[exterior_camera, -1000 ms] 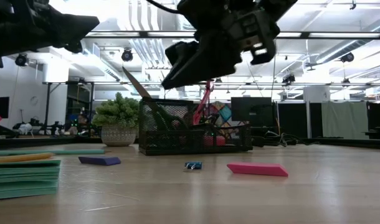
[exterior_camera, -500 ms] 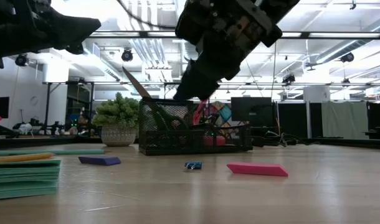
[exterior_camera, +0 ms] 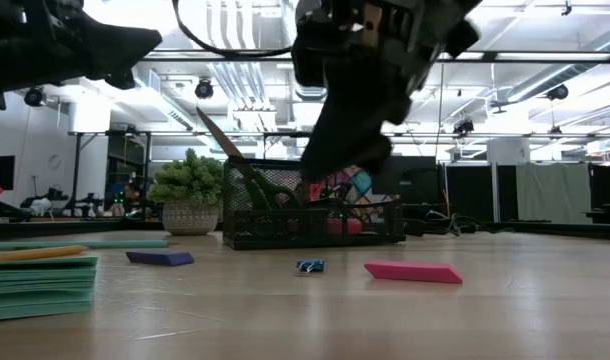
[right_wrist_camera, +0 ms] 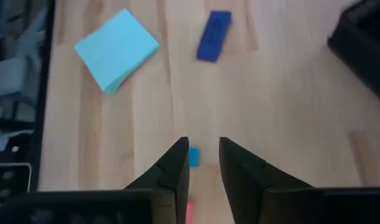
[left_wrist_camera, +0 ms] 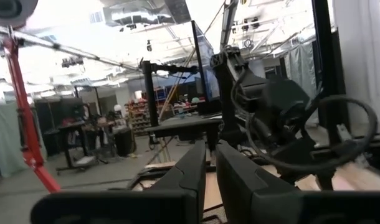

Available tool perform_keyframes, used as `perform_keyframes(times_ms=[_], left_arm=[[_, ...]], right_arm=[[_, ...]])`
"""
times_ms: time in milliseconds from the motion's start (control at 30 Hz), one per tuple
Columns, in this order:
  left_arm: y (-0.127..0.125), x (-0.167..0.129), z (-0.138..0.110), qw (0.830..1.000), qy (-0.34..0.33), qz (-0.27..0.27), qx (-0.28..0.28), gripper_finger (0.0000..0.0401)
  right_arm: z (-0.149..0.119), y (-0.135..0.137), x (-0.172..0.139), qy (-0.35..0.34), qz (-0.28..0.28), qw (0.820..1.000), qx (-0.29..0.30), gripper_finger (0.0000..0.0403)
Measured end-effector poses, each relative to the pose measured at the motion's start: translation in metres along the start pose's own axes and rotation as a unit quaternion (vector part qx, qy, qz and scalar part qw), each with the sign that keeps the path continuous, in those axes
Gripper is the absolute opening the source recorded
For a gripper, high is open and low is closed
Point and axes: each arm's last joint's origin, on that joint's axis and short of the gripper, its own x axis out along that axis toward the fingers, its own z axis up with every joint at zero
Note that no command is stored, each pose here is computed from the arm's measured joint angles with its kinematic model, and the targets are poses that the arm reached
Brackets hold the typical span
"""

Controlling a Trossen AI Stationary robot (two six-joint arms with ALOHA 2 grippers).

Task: Pick and place office supplies into organizer
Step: Put the pink eraser into the black desk organizer

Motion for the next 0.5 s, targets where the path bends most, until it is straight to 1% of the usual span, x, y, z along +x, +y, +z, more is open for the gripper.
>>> perform_keyframes(times_ms=[67, 233, 400, 433, 500], left_arm=[[0.000, 0.000, 0.000, 1.000, -0.001, 0.000, -0.012, 0.0022], [0.000, 0.000, 0.001, 1.000, -0.002, 0.000, -0.012, 0.0022], [0.000, 0.000, 0.001, 1.000, -0.004, 0.001, -0.012, 0.0022], [0.000, 0.000, 0.001, 1.000, -0.005, 0.001, -0.012, 0.0022], [0.000, 0.000, 0.001, 1.000, -0.007, 0.001, -0.012, 0.0022]], right_arm=[[-0.006, 0.009, 0.001, -0.002, -0.020, 1.000, 0.013, 0.0072], [-0.021, 0.037, 0.000, -0.006, -0.062, 0.998, 0.009, 0.0064], [-0.038, 0.072, -0.006, -0.008, -0.137, 0.990, -0.044, 0.0063], [-0.041, 0.079, -0.008, -0.009, -0.145, 0.988, -0.053, 0.0063], [-0.048, 0.092, -0.010, -0.014, -0.146, 0.987, -0.070, 0.0063]])
